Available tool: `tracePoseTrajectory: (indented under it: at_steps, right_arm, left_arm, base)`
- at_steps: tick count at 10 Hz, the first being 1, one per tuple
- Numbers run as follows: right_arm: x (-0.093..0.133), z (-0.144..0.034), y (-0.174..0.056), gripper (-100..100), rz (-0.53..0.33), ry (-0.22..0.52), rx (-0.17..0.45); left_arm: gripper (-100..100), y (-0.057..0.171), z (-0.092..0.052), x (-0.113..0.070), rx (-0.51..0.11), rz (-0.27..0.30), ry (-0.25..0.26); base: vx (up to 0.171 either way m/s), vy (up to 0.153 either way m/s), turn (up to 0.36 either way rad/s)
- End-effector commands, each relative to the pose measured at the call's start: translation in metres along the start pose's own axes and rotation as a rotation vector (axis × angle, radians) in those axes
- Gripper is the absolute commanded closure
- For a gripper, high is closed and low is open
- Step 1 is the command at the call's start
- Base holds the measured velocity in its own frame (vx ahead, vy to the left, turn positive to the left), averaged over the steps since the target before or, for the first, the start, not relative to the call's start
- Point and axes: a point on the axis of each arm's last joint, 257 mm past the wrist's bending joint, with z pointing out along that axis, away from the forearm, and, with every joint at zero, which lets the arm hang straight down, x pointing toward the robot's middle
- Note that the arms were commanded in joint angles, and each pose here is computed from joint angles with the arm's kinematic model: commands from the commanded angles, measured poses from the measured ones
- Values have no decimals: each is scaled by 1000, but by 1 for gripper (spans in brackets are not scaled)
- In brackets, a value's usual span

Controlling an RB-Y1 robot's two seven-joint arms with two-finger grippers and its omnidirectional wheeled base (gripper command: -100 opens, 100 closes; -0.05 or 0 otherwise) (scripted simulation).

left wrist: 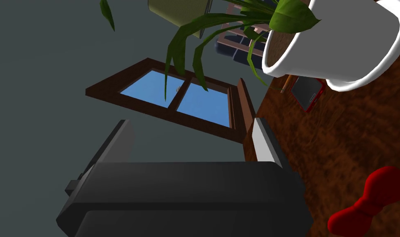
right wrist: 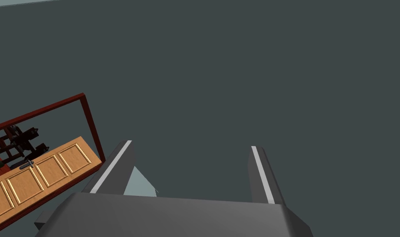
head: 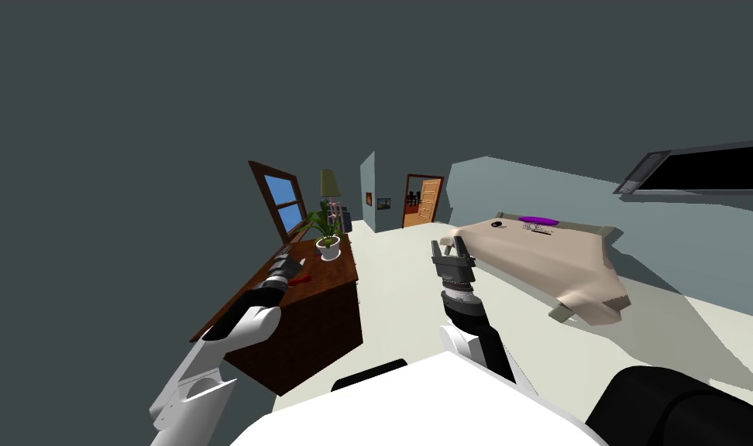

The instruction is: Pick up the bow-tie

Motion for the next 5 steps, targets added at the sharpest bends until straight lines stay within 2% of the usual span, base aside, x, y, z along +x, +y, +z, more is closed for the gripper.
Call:
tracePoseTrajectory:
  at_steps: [1, 3, 4, 5]
  right_arm:
    - [0, 0, 0, 0, 0, 0, 0]
    - [0, 0, 0, 0, 0, 0, 0]
    - [0, 0, 0, 0, 0, 0, 0]
    - [0, 0, 0, 0, 0, 0, 0]
  left_arm:
    - [-100, 5, 10, -7, -37, -28, -12]
    - [-100, 13, 9, -9, -70, -28, -21]
    - [-100, 17, 19, -16, -103, -56, -32]
    - [-100, 23, 18, -18, -127, -56, -39]
  base:
    - [4, -23, -48]
    - [5, -18, -12]
    - [9, -23, -55]
    - [10, -23, -30]
